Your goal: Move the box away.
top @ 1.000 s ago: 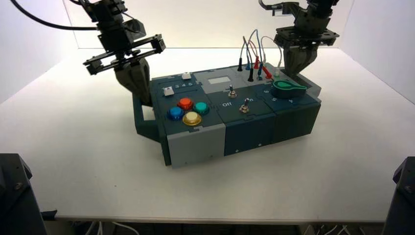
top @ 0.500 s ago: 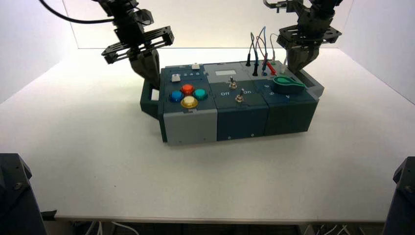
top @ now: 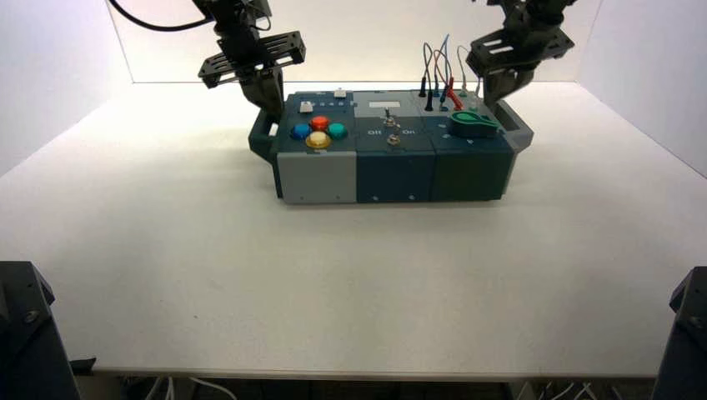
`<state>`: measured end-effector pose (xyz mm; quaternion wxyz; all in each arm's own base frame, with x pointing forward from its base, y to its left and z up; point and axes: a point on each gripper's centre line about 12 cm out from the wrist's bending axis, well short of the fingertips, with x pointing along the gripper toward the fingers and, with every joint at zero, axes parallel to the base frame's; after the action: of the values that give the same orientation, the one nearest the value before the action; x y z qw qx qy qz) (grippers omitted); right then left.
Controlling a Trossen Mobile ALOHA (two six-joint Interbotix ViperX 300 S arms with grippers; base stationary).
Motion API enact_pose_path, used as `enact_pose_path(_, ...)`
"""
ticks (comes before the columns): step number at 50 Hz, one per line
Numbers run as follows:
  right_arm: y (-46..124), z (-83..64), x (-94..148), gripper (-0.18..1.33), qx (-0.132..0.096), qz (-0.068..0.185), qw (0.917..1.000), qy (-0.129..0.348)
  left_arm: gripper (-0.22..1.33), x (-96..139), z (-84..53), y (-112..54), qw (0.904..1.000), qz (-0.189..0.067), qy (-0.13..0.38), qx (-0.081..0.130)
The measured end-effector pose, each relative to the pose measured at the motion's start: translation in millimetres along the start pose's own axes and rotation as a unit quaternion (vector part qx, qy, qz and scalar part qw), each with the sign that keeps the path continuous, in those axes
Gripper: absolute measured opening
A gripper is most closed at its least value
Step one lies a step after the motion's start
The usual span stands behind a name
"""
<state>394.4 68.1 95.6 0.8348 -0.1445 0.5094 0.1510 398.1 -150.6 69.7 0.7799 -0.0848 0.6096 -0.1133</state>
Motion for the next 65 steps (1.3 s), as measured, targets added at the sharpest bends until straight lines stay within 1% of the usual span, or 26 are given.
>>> enact_pose_path(1, -0.1, 0.2, 0.0, -0.14, 0.0, 0.0, 1.0, -0.001, -0.16, 0.6, -0.2, 0.2, 1.0, 0.0, 0.001, 0.0)
enact_pose_path(2, 0.2, 1.3, -0.5, -0.14, -0.001, -0.001, 1.0, -0.004, -0.17, 0.7, 2.7, 0.7, 1.0, 0.001, -0.005, 0.003)
enact_pose_path(3, 1.8, 4.3, -0.3, -0.14, -0.004, -0.002, 0.9999, -0.012, -0.16, 0.9, 10.0, 2.4, 0.9998, 0.003, -0.019, 0.006)
enact_pose_path(7, 2.1, 8.2, 0.7, -0.14, -0.008, -0.008, 0.9996, -0.028, -0.16, 4.0, 19.3, 5.9, 0.9995, 0.007, -0.029, 0.008)
enact_pose_path(10, 7.9, 11.8, 2.2, -0.14, -0.019, -0.009, 0.9991, -0.038, -0.17, 4.6, 28.3, 6.7, 0.9992, 0.007, -0.039, 0.009)
enact_pose_path(11, 8.5, 11.6, 2.8, -0.14, -0.02, -0.008, 0.9991, -0.038, -0.17, 4.8, 28.8, 7.4, 0.9992, 0.007, -0.04, 0.008)
enact_pose_path(12, 14.2, 14.2, 3.3, -0.14, -0.027, -0.007, 0.9986, -0.044, -0.17, 4.6, 35.0, 7.5, 0.9988, 0.007, -0.047, 0.009)
enact_pose_path(16, 12.9, 14.3, 3.2, -0.14, -0.025, -0.008, 0.9986, -0.045, -0.17, 5.6, 39.9, 9.7, 0.9986, 0.009, -0.051, 0.01)
enact_pose_path(21, 12.3, 13.9, 1.9, -0.14, -0.023, -0.008, 0.9986, -0.046, -0.17, 5.9, 40.4, 10.5, 0.9986, 0.01, -0.051, 0.01)
enact_pose_path(25, 13.0, 15.0, -5.6, -0.14, -0.018, -0.007, 0.9988, -0.046, -0.17, 5.7, 40.6, 11.2, 0.9986, 0.01, -0.051, 0.009)
enact_pose_path(31, 12.7, 14.6, -18.8, -0.14, -0.013, -0.001, 0.9994, -0.031, -0.17, 6.3, 39.3, 11.6, 0.9987, 0.01, -0.049, 0.008)
enact_pose_path(36, 9.6, 13.9, -25.0, -0.14, -0.01, 0.002, 0.9998, -0.018, -0.17, 5.9, 38.4, 12.0, 0.9986, 0.011, -0.051, 0.009)
enact_pose_path(39, 7.6, 12.0, -27.8, -0.14, -0.005, 0.007, 1.0, -0.001, -0.17, 5.6, 36.0, 12.5, 0.9987, 0.011, -0.049, 0.008)
enact_pose_path(45, 9.4, 10.4, -30.6, -0.14, -0.007, 0.018, 0.9993, 0.031, -0.17, 4.5, 32.9, 13.1, 0.9988, 0.012, -0.046, 0.007)
enact_pose_path(51, 9.5, 10.6, -29.2, -0.14, -0.007, 0.022, 0.9989, 0.041, -0.17, 4.0, 31.7, 13.4, 0.9989, 0.013, -0.045, 0.008)
enact_pose_path(54, 9.4, 8.5, -25.7, -0.14, -0.007, 0.024, 0.9985, 0.049, -0.17, 3.6, 31.4, 13.4, 0.9989, 0.013, -0.045, 0.008)
enact_pose_path(65, 7.3, -5.3, -13.5, -0.14, 0.0, 0.034, 0.995, 0.094, -0.17, 3.3, 30.7, 13.4, 0.9989, 0.013, -0.043, 0.009)
